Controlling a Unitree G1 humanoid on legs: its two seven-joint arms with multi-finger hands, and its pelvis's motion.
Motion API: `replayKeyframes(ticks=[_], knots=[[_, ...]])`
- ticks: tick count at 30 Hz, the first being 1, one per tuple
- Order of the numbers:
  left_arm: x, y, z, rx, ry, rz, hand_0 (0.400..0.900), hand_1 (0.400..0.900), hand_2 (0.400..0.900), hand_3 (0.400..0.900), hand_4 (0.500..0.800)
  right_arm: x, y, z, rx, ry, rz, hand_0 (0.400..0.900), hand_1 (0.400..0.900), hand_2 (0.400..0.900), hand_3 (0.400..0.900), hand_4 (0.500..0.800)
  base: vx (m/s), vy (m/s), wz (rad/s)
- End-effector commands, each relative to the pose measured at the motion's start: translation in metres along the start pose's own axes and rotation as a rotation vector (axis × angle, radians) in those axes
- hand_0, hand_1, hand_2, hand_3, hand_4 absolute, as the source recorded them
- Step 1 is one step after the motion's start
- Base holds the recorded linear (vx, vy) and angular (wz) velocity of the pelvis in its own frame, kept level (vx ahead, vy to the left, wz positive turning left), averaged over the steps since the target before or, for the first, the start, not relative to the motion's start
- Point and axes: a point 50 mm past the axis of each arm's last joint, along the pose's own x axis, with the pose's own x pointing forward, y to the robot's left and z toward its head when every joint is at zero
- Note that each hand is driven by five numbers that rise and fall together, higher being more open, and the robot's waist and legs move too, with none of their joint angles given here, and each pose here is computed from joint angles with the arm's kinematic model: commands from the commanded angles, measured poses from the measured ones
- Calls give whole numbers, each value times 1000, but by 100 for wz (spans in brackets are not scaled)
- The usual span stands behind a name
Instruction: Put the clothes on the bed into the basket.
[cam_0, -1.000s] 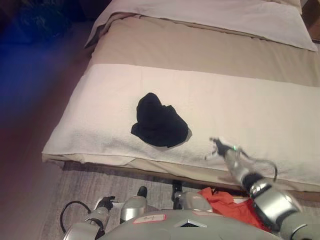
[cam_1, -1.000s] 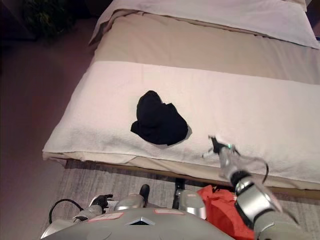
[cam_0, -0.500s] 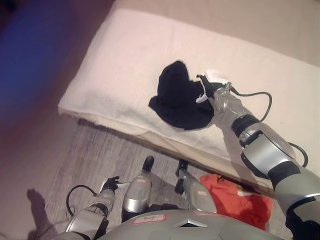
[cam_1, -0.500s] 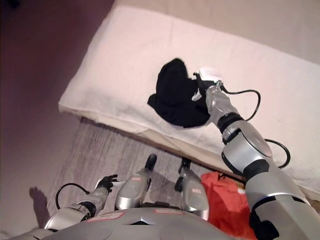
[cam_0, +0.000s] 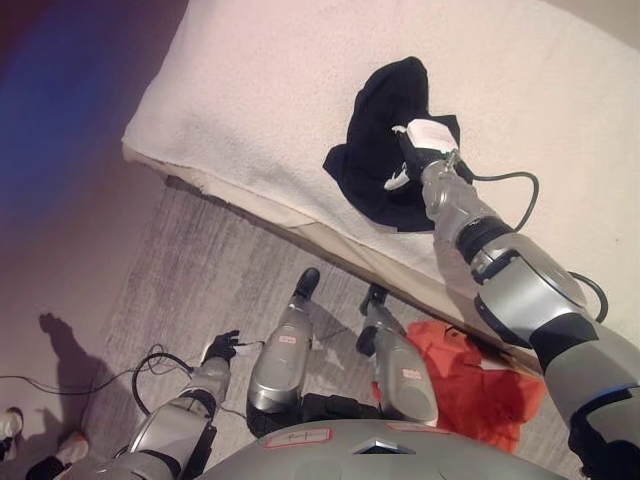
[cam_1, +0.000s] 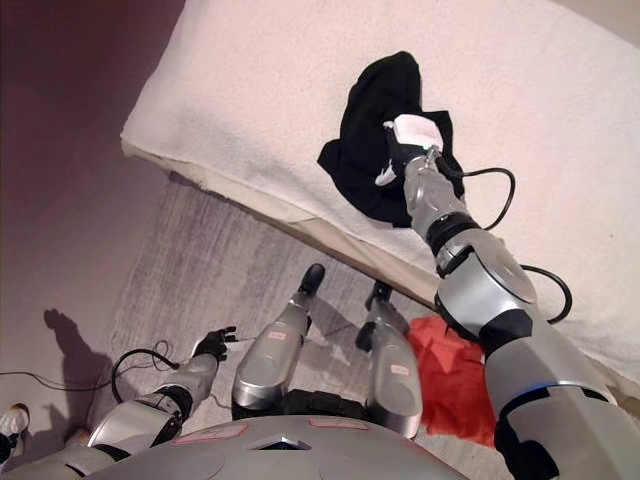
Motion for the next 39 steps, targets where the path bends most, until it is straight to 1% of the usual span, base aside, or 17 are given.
replayKeyframes(ticks=[1, 4, 8, 12, 16, 20, 21, 22, 23, 24, 34, 39], knots=[[0, 25, -18, 21, 59, 89, 900, 900, 900, 900, 800, 8, -52, 18, -3, -40, -144, 900, 900, 900, 900, 800, -54, 22, 5], [0, 23, -16, 20, 47, 80, 900, 900, 900, 900, 800, 9, -60, 11, -23, -11, -164, 900, 900, 900, 900, 800, -40, 16, 1], [0, 24, -14, 15, 34, 78, 900, 900, 900, 900, 800, 10, -78, 8, -125, 8, -194, 900, 900, 900, 900, 800, -29, 10, 1], [1, 26, -6, 11, 6, 75, 900, 900, 900, 900, 800, 9, -106, -4, -241, 57, -248, 900, 900, 900, 900, 800, -71, 15, 8], [2, 27, 1, -2, -13, 75, 900, 900, 900, 900, 800, 6, -131, -18, -239, 101, -294, 900, 900, 900, 900, 800, -51, 3, 11], [1, 25, 0, -30, -15, 68, 900, 900, 900, 900, 800, 3, -143, -27, -212, 122, -315, 900, 900, 900, 900, 800, -22, 12, 4], [1, 25, 1, -38, -18, 65, 900, 900, 900, 900, 800, 2, -149, -30, -197, 132, -317, 729, 729, 729, 729, 698, 0, 0, 0], [1, 25, 1, -38, -18, 65, 900, 900, 900, 900, 800, 2, -149, -30, -197, 132, -317, 729, 729, 729, 729, 698, 0, 0, 0], [1, 25, 1, -37, -20, 60, 900, 900, 900, 900, 800, 2, -152, -31, -179, 133, -321, 549, 549, 549, 549, 589, 0, 0, 0], [1, 25, 2, -34, -23, 58, 900, 900, 900, 900, 800, 1, -154, -33, -160, 137, -320, 400, 400, 400, 400, 500, -3, 14, 4], [1, 33, -3, -40, -11, 73, 900, 900, 900, 900, 800, 0, -160, -36, -60, 144, -328, 400, 400, 400, 400, 500, 2, 1, 1], [1, 37, -6, -34, 8, 91, 900, 900, 900, 900, 800, 2, -151, -30, -27, 122, -322, 400, 400, 400, 400, 500, 20, 7, -4]])
